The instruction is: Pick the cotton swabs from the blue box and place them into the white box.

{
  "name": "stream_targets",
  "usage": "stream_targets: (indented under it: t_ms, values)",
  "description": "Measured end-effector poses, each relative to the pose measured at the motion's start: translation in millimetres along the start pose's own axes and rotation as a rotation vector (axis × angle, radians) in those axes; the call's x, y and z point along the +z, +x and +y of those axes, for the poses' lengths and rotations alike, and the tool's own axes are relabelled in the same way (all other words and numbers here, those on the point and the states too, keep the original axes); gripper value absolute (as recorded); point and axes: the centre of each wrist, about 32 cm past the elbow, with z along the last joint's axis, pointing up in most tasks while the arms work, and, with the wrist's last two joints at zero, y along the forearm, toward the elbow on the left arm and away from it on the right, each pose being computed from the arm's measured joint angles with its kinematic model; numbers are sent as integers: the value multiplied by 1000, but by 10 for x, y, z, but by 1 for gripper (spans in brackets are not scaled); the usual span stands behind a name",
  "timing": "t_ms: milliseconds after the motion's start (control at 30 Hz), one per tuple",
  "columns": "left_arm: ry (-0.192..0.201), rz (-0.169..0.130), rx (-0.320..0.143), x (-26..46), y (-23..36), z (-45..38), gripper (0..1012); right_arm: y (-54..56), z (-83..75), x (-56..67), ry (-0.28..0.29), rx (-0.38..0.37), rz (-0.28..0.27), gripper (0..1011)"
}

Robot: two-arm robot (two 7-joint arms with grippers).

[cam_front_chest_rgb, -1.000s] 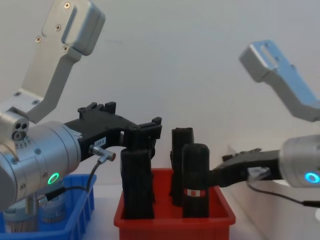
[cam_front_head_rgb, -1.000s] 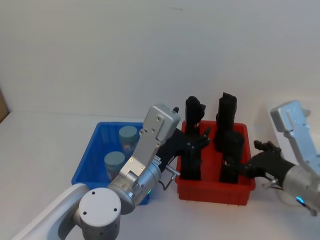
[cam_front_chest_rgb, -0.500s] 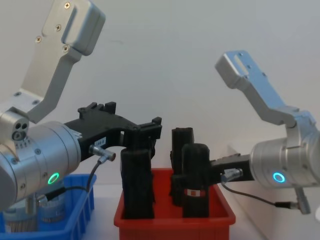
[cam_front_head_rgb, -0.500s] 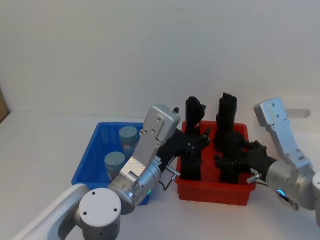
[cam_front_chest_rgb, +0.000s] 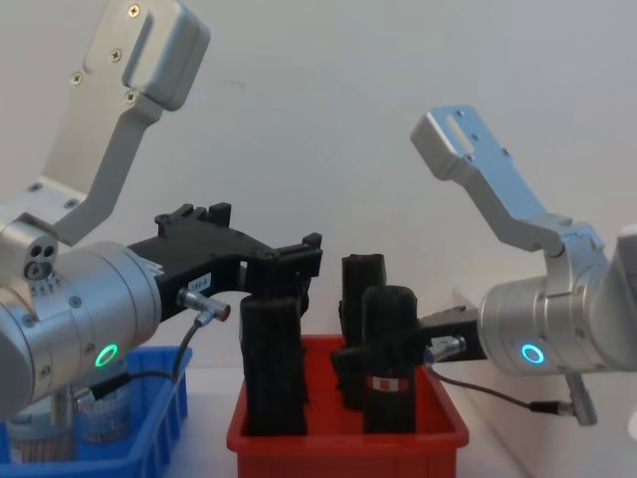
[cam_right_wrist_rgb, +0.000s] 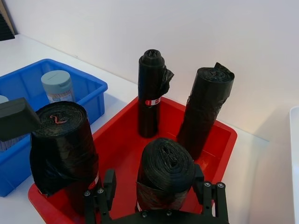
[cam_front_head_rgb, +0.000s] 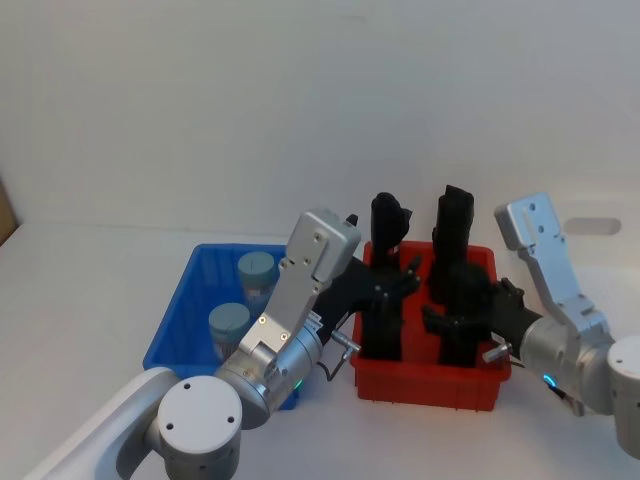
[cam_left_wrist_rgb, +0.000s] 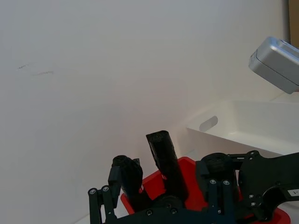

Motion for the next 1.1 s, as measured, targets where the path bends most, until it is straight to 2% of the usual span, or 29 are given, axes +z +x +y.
stream_targets:
  t_ms: [200, 333, 467, 533, 800, 833, 867, 900, 1100]
  values:
    - [4, -1, 1, -3, 6, 12, 1003, -9, 15, 5, 0, -3, -1, 1002]
    - [18, -5, 11, -2, 38, 64, 1003, -13, 23, 8, 0, -3, -1, 1002]
    - [37, -10, 33, 6, 107, 171, 1003, -16, 27, 8, -1, -4, -1, 996]
    - [49, -17, 46, 19, 156, 243, 1003, -18, 29, 8, -1, -4, -2, 963]
    - [74, -34, 83, 76, 272, 414, 1003, -21, 34, 9, -1, -5, -2, 769]
    - [76, -36, 87, 83, 283, 429, 1003, -21, 35, 9, -1, -5, -3, 708]
    - [80, -37, 92, 93, 300, 455, 1003, -22, 35, 9, -1, -5, -3, 688]
    - [82, -38, 95, 99, 310, 474, 1003, -22, 36, 10, -1, -5, -3, 630]
    - [106, -31, 109, 129, 369, 561, 1003, -23, 37, 11, -1, -5, -3, 478]
